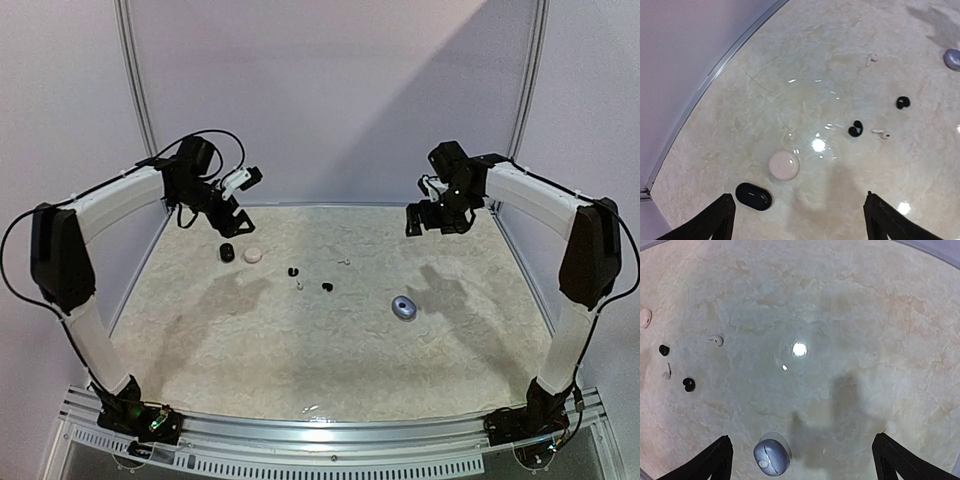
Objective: Insert the wireless bluetooth earbuds into the charging case
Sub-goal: Pick up the charging case from the center of the board.
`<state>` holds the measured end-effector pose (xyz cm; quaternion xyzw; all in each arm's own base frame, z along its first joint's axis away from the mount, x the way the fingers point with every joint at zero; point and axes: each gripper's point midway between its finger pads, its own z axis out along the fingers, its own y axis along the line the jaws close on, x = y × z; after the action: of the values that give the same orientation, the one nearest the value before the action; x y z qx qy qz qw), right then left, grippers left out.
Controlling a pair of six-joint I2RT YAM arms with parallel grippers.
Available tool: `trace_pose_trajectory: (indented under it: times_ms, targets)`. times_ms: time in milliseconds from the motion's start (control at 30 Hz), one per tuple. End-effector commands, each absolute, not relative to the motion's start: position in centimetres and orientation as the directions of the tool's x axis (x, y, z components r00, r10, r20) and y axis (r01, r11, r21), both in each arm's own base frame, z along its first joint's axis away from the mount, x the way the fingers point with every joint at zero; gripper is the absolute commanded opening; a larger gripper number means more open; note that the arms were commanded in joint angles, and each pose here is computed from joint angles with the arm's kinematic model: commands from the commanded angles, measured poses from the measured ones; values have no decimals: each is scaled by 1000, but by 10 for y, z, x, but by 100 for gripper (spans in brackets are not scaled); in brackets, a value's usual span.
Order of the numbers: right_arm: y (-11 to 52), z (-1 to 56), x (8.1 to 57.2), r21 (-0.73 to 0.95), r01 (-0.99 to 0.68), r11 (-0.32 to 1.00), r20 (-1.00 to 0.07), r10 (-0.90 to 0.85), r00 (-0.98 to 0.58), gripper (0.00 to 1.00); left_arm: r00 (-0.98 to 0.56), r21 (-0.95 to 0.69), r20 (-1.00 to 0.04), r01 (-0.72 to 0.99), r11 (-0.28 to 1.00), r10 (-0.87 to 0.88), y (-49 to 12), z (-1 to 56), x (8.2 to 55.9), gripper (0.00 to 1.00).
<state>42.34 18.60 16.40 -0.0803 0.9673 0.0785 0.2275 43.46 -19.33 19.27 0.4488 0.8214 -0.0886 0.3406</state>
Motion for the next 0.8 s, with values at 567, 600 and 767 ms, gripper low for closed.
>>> trace_pose_trajectory:
  times_ms: [567,600,767]
  targets:
    - [196,146,461,54,-240,969,-436,-194,-879,99,-797,132,-424,415,900,429,-178,43,535,93]
    - [195,145,460,52,-238,970,-432,-193,-881,99,-804,123,-420,409,904,421,-180,39,534,92]
    - [192,140,454,50,-226,973,-412,-186,-892,99,-830,101,-388,395,913,402,-181,22,523,87]
